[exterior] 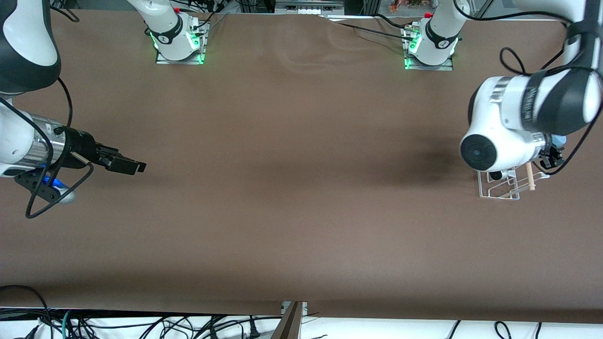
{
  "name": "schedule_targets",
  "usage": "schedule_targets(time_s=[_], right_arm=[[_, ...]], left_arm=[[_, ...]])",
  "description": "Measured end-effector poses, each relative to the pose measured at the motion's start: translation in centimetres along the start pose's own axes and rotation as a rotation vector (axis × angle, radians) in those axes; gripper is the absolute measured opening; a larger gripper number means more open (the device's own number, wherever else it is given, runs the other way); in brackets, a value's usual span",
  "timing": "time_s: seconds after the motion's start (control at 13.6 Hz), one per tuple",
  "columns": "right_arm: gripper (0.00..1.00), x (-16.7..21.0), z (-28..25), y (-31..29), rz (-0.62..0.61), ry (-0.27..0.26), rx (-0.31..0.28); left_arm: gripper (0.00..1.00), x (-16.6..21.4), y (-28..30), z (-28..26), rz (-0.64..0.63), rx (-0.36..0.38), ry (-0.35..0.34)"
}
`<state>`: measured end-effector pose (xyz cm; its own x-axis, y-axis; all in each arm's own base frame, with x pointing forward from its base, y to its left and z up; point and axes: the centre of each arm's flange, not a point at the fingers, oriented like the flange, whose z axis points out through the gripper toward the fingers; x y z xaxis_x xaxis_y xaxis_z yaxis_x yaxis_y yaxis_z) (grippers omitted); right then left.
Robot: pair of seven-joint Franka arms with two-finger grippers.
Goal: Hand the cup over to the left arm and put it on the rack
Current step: 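Carry the cup with the left gripper and hang it on a rack hook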
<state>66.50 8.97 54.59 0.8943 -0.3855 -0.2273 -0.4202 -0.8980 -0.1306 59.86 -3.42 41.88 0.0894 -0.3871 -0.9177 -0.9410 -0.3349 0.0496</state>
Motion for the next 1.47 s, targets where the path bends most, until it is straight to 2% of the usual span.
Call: schedule_targets(time_s=[0.22, 0.37, 0.66, 0.88, 1.11, 1.47], right_arm=[[0.99, -0.2, 0.3, 0.9, -0.059, 0.027, -0.077], [0.99, -1.5, 0.5, 1.8, -0.126, 0.07, -0.1], [0.99, -5.5, -0.2, 6.1, -0.254, 0.114, -0.169], [0.99, -6.4, -0.8, 8.4, -0.275, 0.127, -0.183], [0.99, -6.4, -0.4, 8.3, -0.284, 0.123, -0.185], [0.99, -6.4, -0.1, 7.6, -0.296, 0.134, -0.177]], left_arm=[[0.71, 2.7, 1.7, 2.6, -0.098, 0.062, -0.133], [0.71, 3.4, 3.4, 4.4, -0.156, 0.144, -0.174], [0.71, 6.1, 8.6, 6.9, -0.195, 0.212, -0.212], [0.71, 9.9, 12.9, 8.3, -0.239, 0.268, -0.25], [0.71, 10.9, 13.8, 10.4, -0.265, 0.277, -0.268], [0.71, 11.9, 14.0, 12.8, -0.257, 0.266, -0.232]])
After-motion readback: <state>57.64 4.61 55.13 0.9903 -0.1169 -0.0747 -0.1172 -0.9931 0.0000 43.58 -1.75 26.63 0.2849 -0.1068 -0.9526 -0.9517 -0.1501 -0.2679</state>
